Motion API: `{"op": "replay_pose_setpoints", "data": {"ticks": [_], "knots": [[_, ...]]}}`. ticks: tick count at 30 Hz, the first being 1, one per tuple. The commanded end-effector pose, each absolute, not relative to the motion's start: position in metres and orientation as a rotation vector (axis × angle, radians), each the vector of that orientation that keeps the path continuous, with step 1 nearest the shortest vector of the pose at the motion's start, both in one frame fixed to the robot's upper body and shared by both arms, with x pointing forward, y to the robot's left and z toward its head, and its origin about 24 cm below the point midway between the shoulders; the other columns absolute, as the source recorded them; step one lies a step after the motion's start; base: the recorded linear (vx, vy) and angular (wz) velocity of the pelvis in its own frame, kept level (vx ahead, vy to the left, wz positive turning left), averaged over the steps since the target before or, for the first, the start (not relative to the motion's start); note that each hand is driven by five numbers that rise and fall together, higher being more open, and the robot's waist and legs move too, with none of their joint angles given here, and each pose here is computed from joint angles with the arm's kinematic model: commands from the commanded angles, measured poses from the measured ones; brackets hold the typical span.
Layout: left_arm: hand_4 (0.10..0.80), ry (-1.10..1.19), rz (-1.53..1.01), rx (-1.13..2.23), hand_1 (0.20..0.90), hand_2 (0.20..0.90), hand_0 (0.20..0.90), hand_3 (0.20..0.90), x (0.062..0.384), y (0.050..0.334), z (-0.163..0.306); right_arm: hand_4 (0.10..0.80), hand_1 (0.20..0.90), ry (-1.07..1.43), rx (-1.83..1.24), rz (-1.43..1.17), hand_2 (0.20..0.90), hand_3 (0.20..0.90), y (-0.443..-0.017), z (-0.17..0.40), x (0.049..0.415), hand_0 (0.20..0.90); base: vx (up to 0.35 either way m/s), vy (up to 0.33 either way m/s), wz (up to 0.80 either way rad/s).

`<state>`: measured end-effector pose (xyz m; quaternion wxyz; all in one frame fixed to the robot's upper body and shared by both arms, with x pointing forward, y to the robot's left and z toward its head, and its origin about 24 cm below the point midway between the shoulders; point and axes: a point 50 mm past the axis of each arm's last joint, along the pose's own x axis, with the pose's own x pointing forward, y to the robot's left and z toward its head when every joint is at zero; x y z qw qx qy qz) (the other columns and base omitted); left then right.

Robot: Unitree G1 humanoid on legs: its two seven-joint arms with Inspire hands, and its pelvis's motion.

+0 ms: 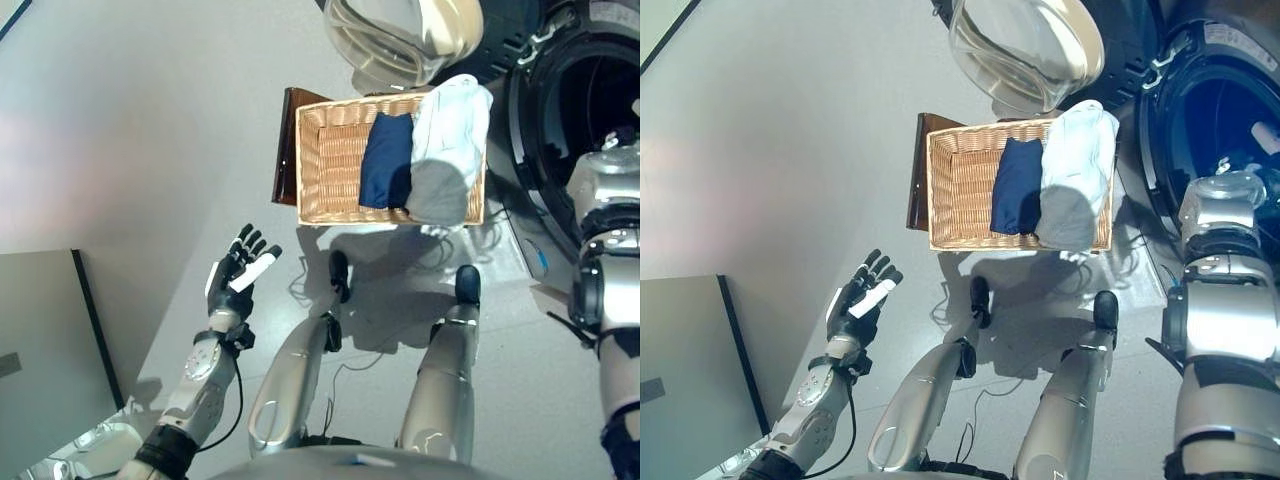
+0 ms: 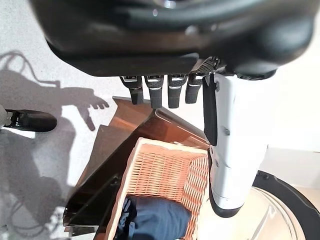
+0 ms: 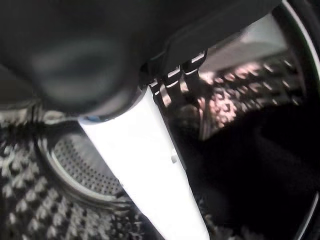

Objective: Pick up the clothes and place them into the washing machine

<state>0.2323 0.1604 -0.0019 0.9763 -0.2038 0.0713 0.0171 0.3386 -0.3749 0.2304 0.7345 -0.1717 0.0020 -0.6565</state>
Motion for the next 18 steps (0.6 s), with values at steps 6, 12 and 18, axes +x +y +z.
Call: {"op": "replay_pose_setpoints", "data": {"ticks": [6, 12, 18], "knots": [[0.8, -0.085, 0.058, -0.408, 0.9, 0.9, 0.9, 0.9, 0.243, 0.168, 0.035, 0.8, 0.9, -0.159, -0.571, -1.559, 0.9, 0.9, -0.37, 0.239, 0.331, 0.9, 0.0, 0.0, 0.0], [0.8, -0.091, 0.08, -0.413, 0.9, 0.9, 0.9, 0.9, 0.243, 0.169, 0.034, 0.8, 0.9, -0.196, -0.556, -1.439, 0.9, 0.9, -0.339, 0.214, 0.346, 0.9, 0.0, 0.0, 0.0], [0.8, -0.1, 0.108, -0.41, 0.9, 0.9, 0.9, 0.9, 0.241, 0.176, 0.034, 0.8, 0.9, -0.265, -0.571, -1.264, 0.9, 0.9, -0.311, 0.192, 0.353, 0.9, -0.001, 0.001, 0.01]]}}
